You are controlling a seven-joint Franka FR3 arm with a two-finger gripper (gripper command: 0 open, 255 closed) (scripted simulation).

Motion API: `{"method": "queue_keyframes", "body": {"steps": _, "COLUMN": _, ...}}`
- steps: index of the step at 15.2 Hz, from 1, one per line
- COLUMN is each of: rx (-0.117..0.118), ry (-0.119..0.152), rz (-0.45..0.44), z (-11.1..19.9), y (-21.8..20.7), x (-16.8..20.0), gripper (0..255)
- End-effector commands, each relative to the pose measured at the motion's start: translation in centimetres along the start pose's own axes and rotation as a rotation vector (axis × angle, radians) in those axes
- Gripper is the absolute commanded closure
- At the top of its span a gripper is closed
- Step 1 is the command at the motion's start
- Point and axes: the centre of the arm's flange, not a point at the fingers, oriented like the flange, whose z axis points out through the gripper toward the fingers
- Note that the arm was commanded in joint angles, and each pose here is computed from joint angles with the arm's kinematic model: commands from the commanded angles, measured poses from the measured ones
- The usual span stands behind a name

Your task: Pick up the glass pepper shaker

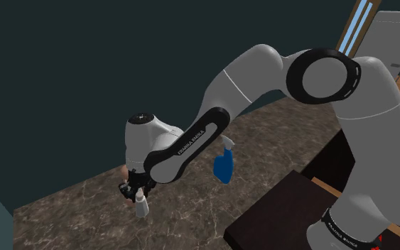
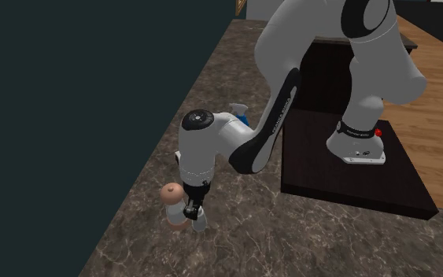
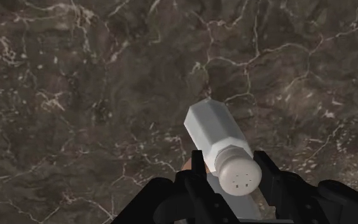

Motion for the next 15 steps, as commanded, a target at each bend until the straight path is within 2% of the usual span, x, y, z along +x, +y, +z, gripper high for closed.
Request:
{"method": "queue_keyframes", "body": {"steps": 1, "rx": -0.001, "ry": -0.001, "rz": 0.0, "z": -0.4, "y": 0.0, "x": 0.0, "gripper": 255}}
{"method": "queue_keyframes", "body": {"steps": 15, "rx": -0.001, "ry": -0.001, "rz": 0.0, "z": -7.8, "y": -0.7, "x": 0.5, "gripper": 255}}
